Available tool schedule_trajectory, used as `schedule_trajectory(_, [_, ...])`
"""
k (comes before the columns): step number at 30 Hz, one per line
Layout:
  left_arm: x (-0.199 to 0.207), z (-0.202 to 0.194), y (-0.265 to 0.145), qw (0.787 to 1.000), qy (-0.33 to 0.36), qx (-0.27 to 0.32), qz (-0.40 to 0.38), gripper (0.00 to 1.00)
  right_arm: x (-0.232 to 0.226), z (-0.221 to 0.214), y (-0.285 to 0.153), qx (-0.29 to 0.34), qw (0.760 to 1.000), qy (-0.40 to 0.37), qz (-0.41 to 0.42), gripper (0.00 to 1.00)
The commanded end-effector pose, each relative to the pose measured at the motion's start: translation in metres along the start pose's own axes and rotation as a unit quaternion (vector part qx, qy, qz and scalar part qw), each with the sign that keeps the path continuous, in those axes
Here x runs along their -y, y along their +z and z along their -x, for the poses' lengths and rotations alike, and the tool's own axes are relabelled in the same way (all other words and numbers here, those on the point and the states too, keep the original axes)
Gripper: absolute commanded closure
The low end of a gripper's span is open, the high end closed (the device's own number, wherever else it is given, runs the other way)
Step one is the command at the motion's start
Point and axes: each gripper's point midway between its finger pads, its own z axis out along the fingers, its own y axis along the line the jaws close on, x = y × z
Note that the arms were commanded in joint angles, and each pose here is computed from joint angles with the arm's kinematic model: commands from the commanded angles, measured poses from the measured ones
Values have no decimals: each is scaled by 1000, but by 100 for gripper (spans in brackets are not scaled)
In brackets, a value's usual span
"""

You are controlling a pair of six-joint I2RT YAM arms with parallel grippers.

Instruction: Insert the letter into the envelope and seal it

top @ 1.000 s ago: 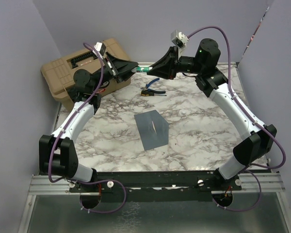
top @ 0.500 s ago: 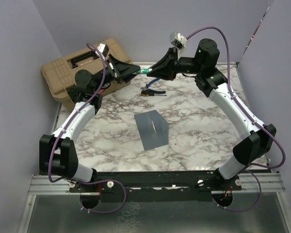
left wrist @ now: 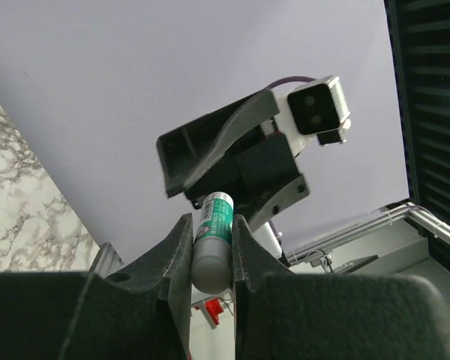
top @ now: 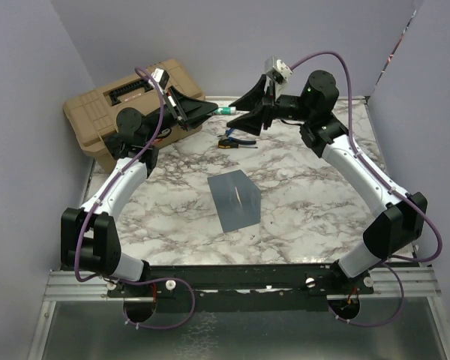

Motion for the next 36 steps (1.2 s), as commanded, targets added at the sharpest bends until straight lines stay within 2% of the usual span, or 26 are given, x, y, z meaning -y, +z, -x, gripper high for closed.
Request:
schedule_trajectory(1, [14, -4, 2, 1000, 6, 1, -15, 100, -10, 20, -5, 66, 996, -60, -2, 40])
schedule_trajectory(12, [16, -2, 6, 999, -27, 15, -28, 100, -12, 36, 6, 141, 983, -116, 21, 37])
schedule_trajectory(36, [26, 0, 15, 998, -23, 11, -60, 100, -6, 32, 27, 146, 981, -118, 54, 47])
